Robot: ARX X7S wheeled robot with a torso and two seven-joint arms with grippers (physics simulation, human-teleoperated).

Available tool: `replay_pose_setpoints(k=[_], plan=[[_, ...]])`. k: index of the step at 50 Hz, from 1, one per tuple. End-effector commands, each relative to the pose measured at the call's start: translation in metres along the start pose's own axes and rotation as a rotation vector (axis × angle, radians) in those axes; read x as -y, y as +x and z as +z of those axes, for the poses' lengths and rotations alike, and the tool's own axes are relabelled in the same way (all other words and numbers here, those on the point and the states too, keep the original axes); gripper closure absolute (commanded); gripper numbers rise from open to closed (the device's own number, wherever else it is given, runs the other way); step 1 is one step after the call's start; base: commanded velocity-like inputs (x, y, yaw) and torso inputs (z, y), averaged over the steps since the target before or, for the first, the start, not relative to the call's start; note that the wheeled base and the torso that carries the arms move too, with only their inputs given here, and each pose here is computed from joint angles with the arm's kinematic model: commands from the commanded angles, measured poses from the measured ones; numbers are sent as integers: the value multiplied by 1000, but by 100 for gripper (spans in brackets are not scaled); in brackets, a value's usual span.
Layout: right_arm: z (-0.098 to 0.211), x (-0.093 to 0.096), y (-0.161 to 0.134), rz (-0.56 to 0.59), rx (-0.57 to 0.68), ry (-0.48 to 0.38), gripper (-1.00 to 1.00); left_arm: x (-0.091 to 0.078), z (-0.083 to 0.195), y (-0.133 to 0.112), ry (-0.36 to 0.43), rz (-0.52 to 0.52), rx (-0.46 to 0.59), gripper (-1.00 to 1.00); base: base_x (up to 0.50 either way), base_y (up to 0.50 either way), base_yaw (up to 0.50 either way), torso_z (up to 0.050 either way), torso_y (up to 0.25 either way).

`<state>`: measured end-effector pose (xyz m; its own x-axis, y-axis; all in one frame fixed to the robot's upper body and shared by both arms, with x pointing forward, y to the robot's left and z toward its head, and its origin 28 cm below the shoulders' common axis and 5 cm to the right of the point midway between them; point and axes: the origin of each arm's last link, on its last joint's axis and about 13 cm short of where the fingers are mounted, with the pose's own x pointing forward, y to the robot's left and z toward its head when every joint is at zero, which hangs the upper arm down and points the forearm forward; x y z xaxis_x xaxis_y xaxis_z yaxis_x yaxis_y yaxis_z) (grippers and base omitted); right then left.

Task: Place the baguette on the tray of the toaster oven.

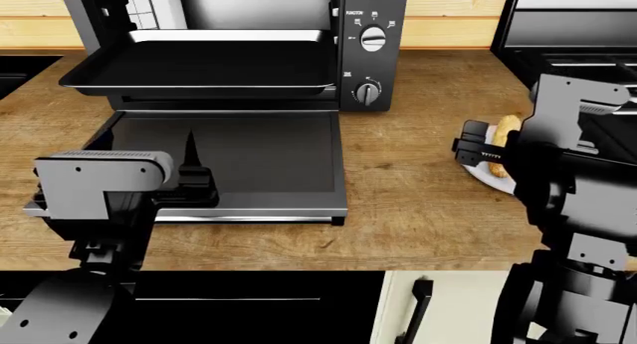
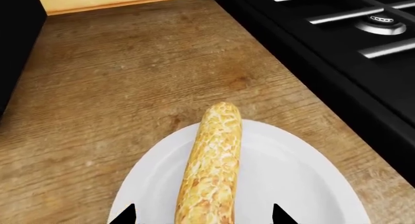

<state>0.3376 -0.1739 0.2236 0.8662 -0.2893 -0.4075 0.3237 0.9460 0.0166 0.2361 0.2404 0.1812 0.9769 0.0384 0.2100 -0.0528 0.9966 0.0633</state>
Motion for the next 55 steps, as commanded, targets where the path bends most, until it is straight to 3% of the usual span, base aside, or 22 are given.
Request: replay_pose_setpoints(k=[1, 21, 41, 42, 55], plan=[[-3, 1, 3, -7, -11, -13, -100, 0, -1, 0, 1, -2, -2, -100, 0, 0, 0, 0, 0], [-6, -5, 6, -6, -29, -96, -100, 0, -2, 0, 1, -2, -4, -100, 0, 0, 0, 0, 0], [-9, -2, 8, -11, -34, -81, -100, 0, -3, 0, 1, -3, -7, -100, 0, 0, 0, 0, 0], [-9, -2, 8, -12, -33, -81, 100, 0, -3, 0, 1, -3, -7, -100, 0, 0, 0, 0, 0], [-7, -4, 7, -13, -23, -83, 100, 1, -3, 0, 0, -4, -8, -100, 0, 0, 0, 0, 0]])
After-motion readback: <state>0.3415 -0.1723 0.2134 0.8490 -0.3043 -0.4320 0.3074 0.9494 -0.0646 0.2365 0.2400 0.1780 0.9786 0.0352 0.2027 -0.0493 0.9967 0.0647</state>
